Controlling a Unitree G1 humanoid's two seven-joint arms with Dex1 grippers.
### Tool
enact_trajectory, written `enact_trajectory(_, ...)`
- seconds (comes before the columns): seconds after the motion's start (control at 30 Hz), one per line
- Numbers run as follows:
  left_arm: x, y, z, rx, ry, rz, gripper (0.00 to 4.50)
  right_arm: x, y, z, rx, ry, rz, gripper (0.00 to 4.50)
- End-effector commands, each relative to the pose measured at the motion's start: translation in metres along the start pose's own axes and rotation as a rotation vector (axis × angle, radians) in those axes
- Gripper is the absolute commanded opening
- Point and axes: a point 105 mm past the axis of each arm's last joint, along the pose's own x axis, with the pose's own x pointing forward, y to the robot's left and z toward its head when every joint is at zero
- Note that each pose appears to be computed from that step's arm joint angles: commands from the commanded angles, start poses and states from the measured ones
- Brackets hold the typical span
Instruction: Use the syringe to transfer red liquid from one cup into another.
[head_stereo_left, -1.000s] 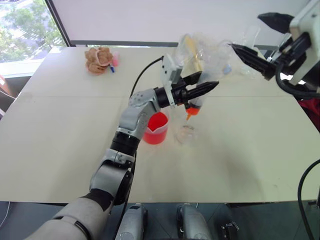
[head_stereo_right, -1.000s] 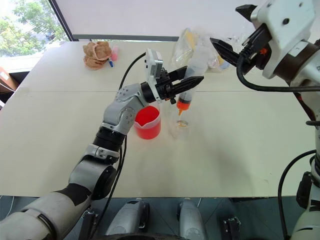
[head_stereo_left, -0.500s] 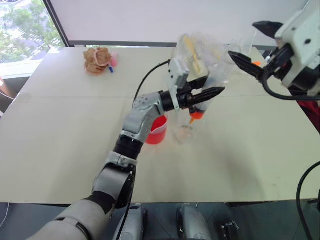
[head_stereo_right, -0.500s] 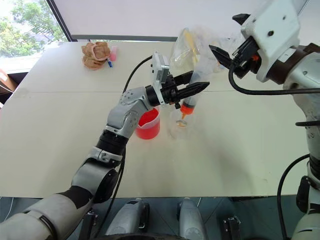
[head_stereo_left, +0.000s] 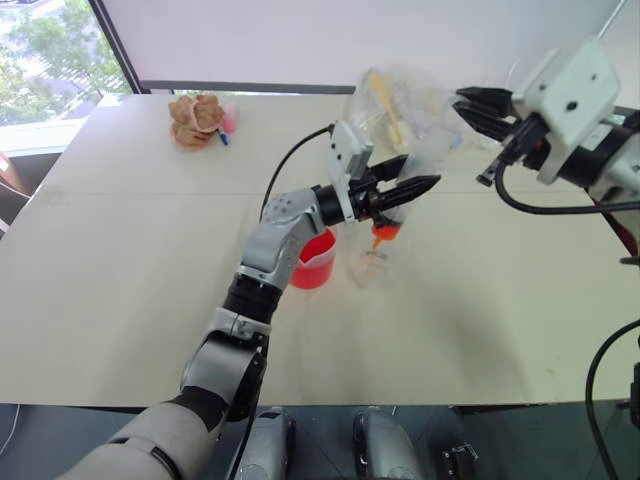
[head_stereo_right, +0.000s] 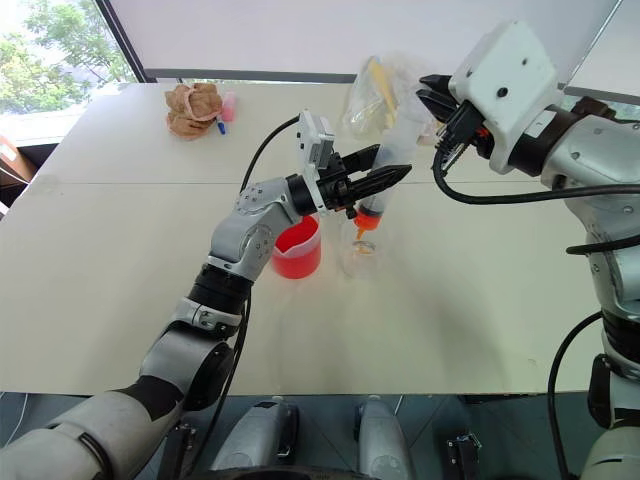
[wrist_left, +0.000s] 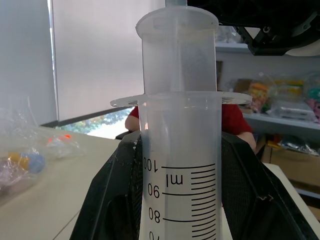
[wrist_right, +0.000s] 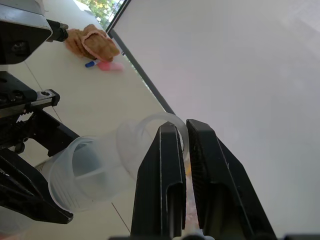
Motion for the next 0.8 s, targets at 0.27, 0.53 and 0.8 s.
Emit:
enact_trajectory(0.27,0.017,-0.01,0.036,0.051,-0.12,-0.04,1.49,0.001,0.037,0.011,0.14,-0.059,0.112,0.05)
enact_trajectory(0.53,0.019,-0.012,0.053,0.056,-0.164,-0.042,1.49,0.006,0.067,0.005,0.247,-0.057,0.184,0.05)
enact_trajectory(0.8,0.02,-0.011,0.06,0.061,-0.183,-0.036,1.49,0.009,0.095,-0.006,0.346,-0.034,0.234,0.05)
